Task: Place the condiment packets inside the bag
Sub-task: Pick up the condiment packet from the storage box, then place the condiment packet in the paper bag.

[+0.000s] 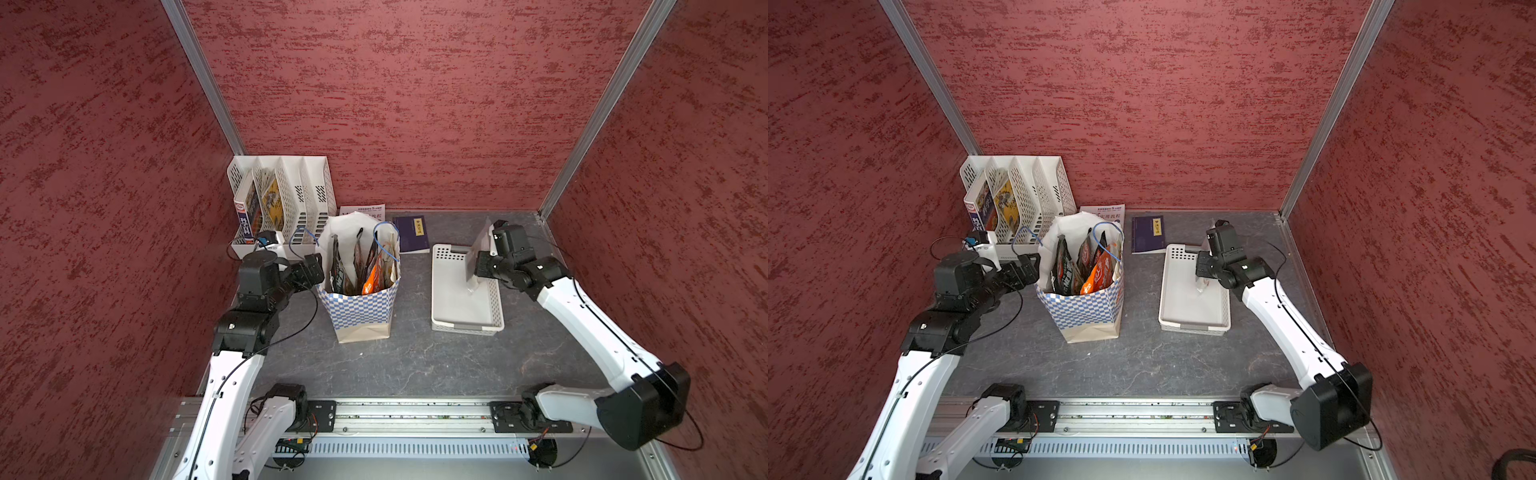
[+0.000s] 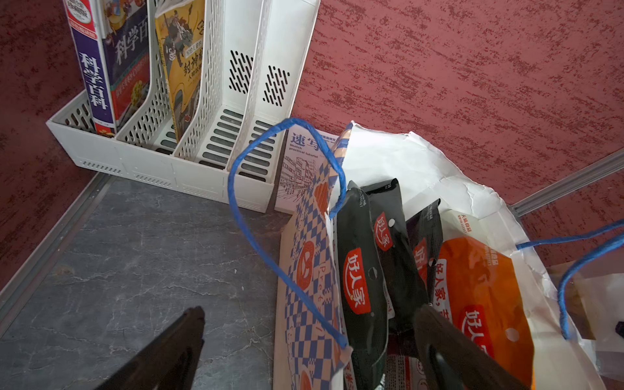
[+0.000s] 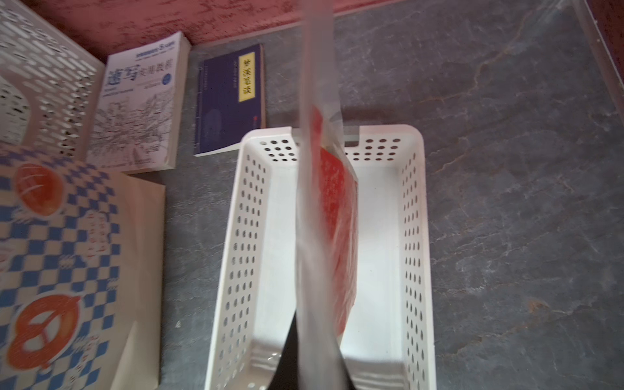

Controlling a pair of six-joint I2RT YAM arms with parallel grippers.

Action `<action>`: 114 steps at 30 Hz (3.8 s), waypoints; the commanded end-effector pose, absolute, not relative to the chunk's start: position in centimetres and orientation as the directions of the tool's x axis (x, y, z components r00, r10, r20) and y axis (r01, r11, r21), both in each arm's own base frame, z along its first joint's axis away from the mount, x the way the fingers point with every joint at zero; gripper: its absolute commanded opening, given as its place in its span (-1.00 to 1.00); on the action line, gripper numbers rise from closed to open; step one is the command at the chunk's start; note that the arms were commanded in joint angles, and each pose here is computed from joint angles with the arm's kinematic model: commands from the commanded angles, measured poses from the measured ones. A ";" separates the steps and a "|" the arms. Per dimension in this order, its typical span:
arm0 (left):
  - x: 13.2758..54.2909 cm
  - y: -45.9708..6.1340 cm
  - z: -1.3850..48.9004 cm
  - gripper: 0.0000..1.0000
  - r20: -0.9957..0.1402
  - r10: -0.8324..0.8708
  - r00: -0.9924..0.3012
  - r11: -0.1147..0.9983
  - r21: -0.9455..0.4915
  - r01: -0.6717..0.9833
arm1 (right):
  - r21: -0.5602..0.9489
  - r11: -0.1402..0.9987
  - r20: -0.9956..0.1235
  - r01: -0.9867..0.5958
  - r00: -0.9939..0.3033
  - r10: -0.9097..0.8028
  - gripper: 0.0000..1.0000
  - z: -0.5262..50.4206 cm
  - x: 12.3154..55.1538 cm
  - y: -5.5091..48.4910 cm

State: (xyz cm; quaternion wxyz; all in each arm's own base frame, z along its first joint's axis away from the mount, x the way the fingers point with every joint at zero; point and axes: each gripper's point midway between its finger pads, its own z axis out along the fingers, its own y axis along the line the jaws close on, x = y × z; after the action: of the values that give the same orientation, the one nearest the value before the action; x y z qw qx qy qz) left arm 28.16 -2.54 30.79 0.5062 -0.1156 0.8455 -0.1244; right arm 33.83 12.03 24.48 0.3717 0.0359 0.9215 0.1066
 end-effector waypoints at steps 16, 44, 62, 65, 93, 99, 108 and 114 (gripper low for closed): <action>28.3 -4.5 30.4 1.00 -0.757 -0.126 -0.641 0.978 -0.201 0.046 | 0.221 0.760 -0.968 -0.611 -0.230 0.097 -1.00 52.9 27.6 27.0; 31.5 -6.0 24.5 -0.09 -0.651 -0.276 -0.707 0.926 -0.378 -0.013 | 0.119 0.557 -0.984 -0.822 -0.172 -0.044 -1.00 50.0 29.6 46.1; 31.4 -5.6 24.4 -1.00 -0.590 -0.449 -0.671 0.809 -0.588 -0.024 | 0.145 0.377 -0.967 -0.915 -0.212 -0.142 -1.00 45.2 30.8 49.0; 31.3 -5.6 24.2 -1.00 -0.586 -0.451 -0.674 0.806 -0.591 -0.026 | 0.173 0.422 -0.959 -0.890 -0.251 -0.136 -1.00 44.1 32.4 49.0; 31.5 -5.4 24.3 -1.00 -0.589 -0.441 -0.677 0.811 -0.585 -0.019 | 0.311 0.706 -0.760 -0.636 -0.612 -0.217 -1.00 31.6 35.1 47.7; 31.6 -5.6 24.4 -1.00 -0.588 -0.439 -0.680 0.809 -0.588 -0.014 | 0.333 0.723 -0.710 -0.606 -0.665 -0.231 -1.00 29.7 34.3 48.4; 31.6 -5.6 24.2 -1.00 -0.583 -0.437 -0.685 0.808 -0.589 -0.014 | 0.311 0.734 -0.692 -0.604 -0.674 -0.261 -0.55 27.8 33.6 49.4; 31.7 -6.4 24.1 -1.00 -0.574 -0.423 -0.701 0.807 -0.591 -0.003 | 0.315 0.738 -0.716 -0.598 -0.660 -0.229 0.07 29.6 34.2 48.7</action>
State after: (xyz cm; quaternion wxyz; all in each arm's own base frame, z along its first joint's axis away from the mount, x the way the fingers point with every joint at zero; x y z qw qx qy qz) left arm 31.21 -5.93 23.80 0.3635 -0.1361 0.8769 -0.2835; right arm 33.63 49.12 26.23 0.3018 -0.2527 0.8828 0.2563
